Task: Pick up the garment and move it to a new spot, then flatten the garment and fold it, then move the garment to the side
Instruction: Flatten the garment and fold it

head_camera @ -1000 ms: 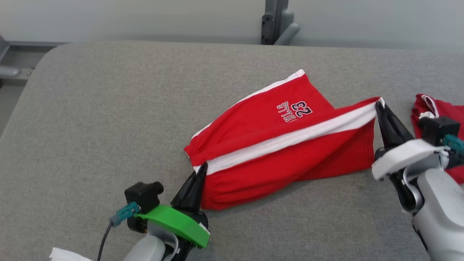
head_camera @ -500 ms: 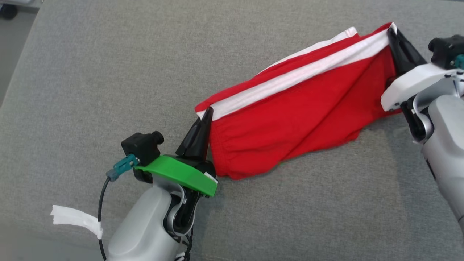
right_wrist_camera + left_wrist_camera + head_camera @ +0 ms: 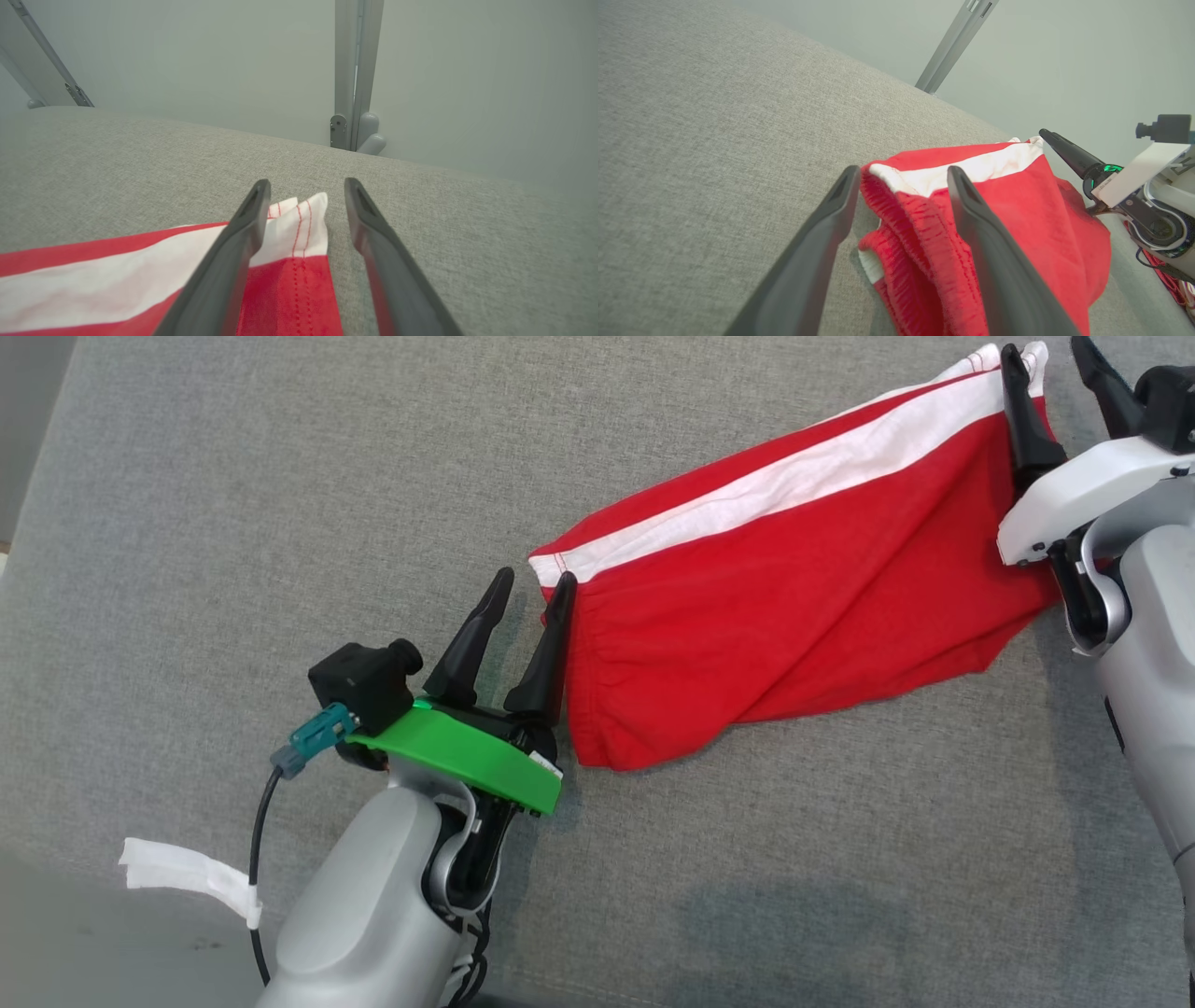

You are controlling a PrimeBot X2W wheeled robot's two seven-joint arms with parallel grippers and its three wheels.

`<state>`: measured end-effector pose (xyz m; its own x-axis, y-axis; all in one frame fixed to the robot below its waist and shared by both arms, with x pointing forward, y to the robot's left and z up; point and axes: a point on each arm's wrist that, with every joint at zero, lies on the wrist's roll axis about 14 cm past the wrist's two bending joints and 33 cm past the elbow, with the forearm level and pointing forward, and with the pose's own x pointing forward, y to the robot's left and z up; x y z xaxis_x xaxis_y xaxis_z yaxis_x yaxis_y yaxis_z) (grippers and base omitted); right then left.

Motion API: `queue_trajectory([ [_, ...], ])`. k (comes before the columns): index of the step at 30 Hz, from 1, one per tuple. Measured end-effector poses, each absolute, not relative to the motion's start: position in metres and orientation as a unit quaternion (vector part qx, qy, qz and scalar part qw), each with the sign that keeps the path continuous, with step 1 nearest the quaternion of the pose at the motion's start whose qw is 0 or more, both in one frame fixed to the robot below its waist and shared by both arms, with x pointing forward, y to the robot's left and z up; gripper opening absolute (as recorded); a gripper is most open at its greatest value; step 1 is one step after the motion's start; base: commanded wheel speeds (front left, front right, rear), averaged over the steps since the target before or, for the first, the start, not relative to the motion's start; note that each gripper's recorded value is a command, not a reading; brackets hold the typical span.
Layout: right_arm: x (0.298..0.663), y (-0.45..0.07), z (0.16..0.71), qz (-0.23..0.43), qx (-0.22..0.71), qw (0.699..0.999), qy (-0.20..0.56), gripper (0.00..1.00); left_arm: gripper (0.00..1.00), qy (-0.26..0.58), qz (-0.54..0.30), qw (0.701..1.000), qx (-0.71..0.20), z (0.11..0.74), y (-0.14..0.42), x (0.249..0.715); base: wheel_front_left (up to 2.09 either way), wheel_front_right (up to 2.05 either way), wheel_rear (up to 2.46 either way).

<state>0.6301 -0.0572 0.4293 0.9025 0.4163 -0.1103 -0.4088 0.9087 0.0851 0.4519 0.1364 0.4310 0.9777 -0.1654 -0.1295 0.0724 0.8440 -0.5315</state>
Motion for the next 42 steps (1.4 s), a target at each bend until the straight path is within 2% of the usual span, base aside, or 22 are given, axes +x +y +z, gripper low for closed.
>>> queue_trajectory([
  [8, 0.613, -0.078, 0.446, 0.191, 0.045, 0.980, 0.039, 1.00, 1.00, 0.074, -0.052, 0.963, -0.252, 0.435, 0.144, 0.443, 0.00, 0.00, 0.00],
  [11, 0.583, -0.088, 0.421, 0.186, 0.045, 0.978, 0.078, 1.00, 1.00, 0.075, -0.046, 0.965, -0.246, 0.435, 0.146, 0.434, 0.00, 0.00, 0.00],
  [17, 0.556, -0.098, 0.399, 0.179, 0.048, 0.975, 0.123, 1.00, 1.00, 0.075, -0.043, 0.965, -0.247, 0.435, 0.146, 0.424, 0.00, 0.00, 0.00],
  [25, 0.548, -0.083, 0.386, 0.191, 0.052, 0.967, 0.160, 1.00, 1.00, 0.074, -0.035, 0.966, -0.245, 0.436, 0.151, 0.417, 0.00, 0.00, 0.00],
  [26, 0.547, -0.079, 0.385, 0.194, 0.054, 0.966, 0.164, 0.94, 1.00, 0.073, -0.033, 0.966, -0.244, 0.437, 0.152, 0.417, 0.00, 0.00, 0.00],
  [27, 0.545, -0.076, 0.384, 0.196, 0.056, 0.965, 0.167, 0.81, 1.00, 0.073, -0.032, 0.966, -0.244, 0.437, 0.153, 0.416, 0.00, 0.00, 0.00],
  [28, 0.544, -0.074, 0.383, 0.197, 0.059, 0.964, 0.170, 0.01, 1.00, 0.073, -0.031, 0.967, -0.244, 0.437, 0.153, 0.414, 0.00, 0.00, 0.00],
  [35, 0.533, -0.079, 0.391, 0.178, 0.084, 0.966, 0.170, 0.00, 1.00, 0.074, -0.020, 0.967, -0.243, 0.437, 0.158, 0.400, 0.00, 0.00, 0.00],
  [42, 0.495, -0.093, 0.399, 0.143, 0.126, 0.968, 0.164, 0.00, 1.00, 0.083, -0.023, 0.965, -0.247, 0.434, 0.150, 0.374, 0.00, 0.00, 0.00],
])
